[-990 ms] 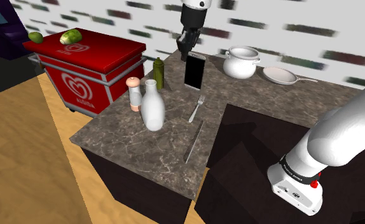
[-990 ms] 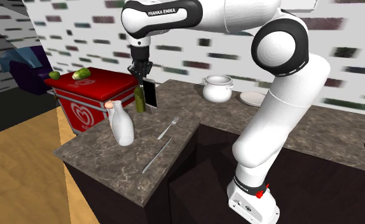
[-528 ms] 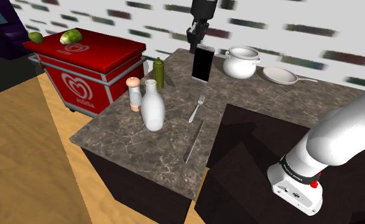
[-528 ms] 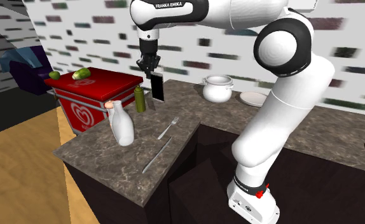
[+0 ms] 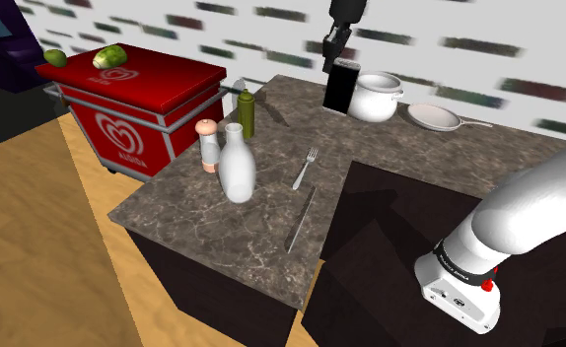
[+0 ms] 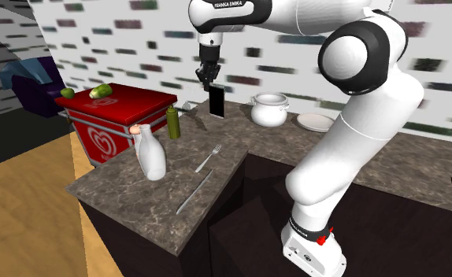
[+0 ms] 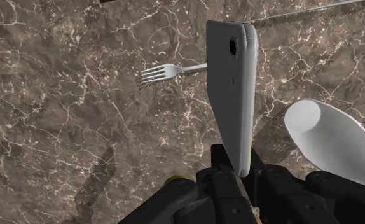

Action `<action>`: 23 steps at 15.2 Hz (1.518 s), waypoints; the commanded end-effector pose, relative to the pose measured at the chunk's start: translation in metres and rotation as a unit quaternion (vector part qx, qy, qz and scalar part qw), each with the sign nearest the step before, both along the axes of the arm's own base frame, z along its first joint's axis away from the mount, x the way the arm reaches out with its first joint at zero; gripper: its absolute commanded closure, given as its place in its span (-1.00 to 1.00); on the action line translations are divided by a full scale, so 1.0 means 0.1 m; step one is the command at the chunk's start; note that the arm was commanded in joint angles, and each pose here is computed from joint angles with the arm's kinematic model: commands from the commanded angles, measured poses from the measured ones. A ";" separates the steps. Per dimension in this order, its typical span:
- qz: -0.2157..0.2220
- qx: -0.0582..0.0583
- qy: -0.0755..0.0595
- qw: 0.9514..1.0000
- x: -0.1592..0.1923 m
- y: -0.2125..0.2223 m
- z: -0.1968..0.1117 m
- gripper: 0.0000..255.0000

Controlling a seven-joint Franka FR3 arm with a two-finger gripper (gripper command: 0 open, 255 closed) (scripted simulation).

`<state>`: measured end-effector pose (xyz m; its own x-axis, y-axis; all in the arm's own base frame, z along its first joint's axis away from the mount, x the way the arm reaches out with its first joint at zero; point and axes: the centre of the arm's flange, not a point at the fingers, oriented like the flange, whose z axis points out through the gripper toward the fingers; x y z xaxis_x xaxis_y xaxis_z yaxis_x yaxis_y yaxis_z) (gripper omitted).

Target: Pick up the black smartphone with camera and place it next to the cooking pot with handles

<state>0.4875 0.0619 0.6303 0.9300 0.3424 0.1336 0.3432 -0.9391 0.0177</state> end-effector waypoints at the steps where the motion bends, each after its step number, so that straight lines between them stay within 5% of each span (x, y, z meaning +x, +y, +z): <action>1: 0.001 0.000 0.000 1.000 -0.01 -0.25 -0.04 1.00; 23: 0.001 0.000 0.000 1.000 0.05 -3.16 -0.04 1.00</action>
